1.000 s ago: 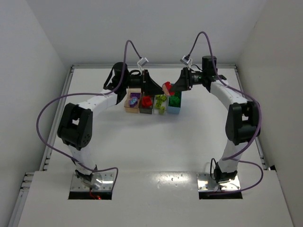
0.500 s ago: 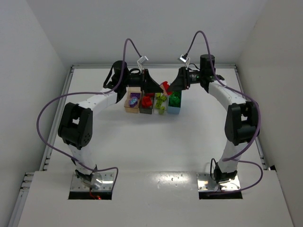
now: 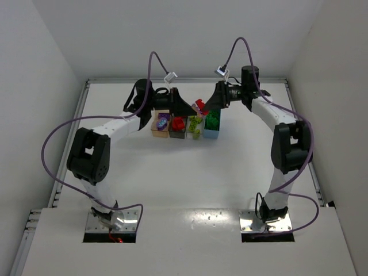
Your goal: Sort the legos into containers by color
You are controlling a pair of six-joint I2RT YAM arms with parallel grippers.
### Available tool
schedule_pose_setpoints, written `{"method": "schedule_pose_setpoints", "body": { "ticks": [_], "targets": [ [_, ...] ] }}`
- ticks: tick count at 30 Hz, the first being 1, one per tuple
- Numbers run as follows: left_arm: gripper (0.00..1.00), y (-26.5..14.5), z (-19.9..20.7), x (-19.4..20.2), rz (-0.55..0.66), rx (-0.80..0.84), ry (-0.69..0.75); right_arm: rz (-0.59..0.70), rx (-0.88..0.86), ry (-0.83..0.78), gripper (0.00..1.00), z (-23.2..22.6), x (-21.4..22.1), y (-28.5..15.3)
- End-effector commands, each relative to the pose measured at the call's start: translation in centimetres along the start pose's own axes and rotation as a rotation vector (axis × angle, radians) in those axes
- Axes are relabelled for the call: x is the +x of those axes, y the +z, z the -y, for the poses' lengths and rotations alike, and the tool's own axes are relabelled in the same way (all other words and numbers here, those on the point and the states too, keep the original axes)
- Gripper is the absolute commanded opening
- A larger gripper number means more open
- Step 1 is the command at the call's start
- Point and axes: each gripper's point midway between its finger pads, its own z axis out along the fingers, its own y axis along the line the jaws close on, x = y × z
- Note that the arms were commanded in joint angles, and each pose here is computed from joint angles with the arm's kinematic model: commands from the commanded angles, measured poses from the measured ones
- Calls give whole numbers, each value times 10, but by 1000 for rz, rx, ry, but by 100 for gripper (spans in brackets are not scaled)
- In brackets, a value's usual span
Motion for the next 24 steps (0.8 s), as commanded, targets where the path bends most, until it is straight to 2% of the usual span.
{"method": "schedule_pose_setpoints", "body": {
  "ticks": [1, 9, 11, 14, 16, 17, 19, 20, 21, 24],
  "targets": [
    [13, -12, 9, 17, -34, 18, 44, 39, 9, -137, 4, -21, -38, -25],
    [12, -37, 4, 24, -17, -62, 35, 86, 67, -146, 4, -15, -51, -42],
    [12, -53, -1, 13, 19, -116, 64, 85, 70, -146, 4, -15, -51, -38],
    [12, -84, -31, 2, 70, -321, 69, 87, 93, -143, 4, -6, -50, -29],
    [12, -115, -57, -14, 117, -589, 63, 96, 132, -146, 4, 6, -55, -23],
    [12, -128, -67, -15, 100, -686, 110, 85, 160, -148, 4, 13, -52, -17],
    [11, -165, -92, -12, 88, -938, 104, 70, 208, -183, 4, 22, -58, -12],
    [11, -174, -93, -17, 93, -992, 128, 45, 249, -146, 4, 29, -51, -6],
    [11, -189, -101, -13, 71, -1081, 137, 31, 274, -194, 4, 35, -52, -3],
    [11, -203, -111, -10, 59, -1168, 144, 39, 354, -219, 4, 47, -63, -2]
  ]
}}
